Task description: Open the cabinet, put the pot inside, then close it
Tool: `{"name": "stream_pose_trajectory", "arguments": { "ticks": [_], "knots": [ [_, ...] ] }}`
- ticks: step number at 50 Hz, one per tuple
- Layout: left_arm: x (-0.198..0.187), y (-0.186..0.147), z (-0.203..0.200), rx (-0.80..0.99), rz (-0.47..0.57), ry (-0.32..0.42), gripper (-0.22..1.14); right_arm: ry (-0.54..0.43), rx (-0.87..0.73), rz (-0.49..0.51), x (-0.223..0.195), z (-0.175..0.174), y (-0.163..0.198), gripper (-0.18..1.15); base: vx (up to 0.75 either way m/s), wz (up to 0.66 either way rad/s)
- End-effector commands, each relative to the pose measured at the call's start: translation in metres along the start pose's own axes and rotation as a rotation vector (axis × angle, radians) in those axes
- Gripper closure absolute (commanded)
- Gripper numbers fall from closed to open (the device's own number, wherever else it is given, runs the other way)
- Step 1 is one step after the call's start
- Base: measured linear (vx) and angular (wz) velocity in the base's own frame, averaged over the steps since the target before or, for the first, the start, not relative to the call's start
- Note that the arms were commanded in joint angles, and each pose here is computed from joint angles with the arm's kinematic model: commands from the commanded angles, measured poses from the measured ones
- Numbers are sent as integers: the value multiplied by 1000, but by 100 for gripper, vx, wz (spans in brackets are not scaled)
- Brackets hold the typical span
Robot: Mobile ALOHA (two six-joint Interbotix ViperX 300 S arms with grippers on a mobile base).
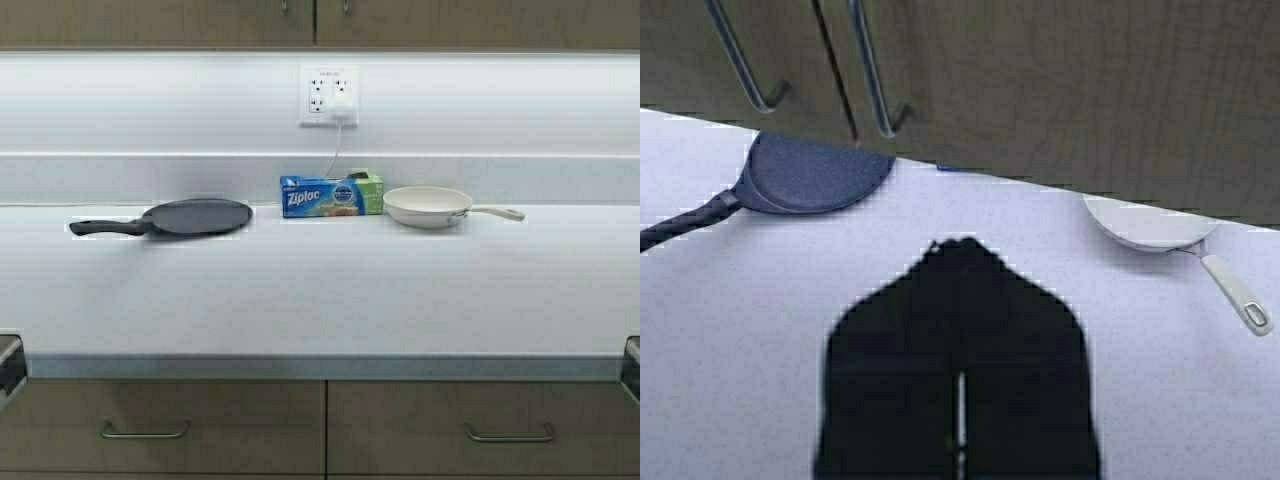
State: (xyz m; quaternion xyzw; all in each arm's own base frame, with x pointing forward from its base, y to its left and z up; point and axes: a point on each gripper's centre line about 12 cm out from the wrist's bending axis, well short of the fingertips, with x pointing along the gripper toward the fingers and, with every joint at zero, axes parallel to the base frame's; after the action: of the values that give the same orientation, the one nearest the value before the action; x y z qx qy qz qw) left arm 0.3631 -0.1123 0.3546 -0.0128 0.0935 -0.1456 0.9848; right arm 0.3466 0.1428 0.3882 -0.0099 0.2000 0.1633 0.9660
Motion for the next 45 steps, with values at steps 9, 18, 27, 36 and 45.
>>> {"name": "stream_pose_trajectory", "arguments": {
  "ticks": [9, 18, 27, 36, 45],
  "knots": [
    [-2, -1, 8, 5, -1, -25, 87, -30, -2, 4, -6, 8, 1, 91, 0, 0],
    [-2, -1, 7, 5, 1, -24, 87, -31, -2, 3, -6, 8, 0, 91, 0, 0],
    [-2, -1, 7, 5, 1, -24, 87, -31, -3, 2, -6, 8, 0, 91, 0, 0],
    [-2, -1, 8, 3, 1, -25, 87, -31, -3, 2, -6, 8, 0, 91, 0, 0],
    [-2, -1, 8, 3, 1, -25, 87, -28, -3, 2, -6, 7, 0, 91, 0, 0]
  ]
}}
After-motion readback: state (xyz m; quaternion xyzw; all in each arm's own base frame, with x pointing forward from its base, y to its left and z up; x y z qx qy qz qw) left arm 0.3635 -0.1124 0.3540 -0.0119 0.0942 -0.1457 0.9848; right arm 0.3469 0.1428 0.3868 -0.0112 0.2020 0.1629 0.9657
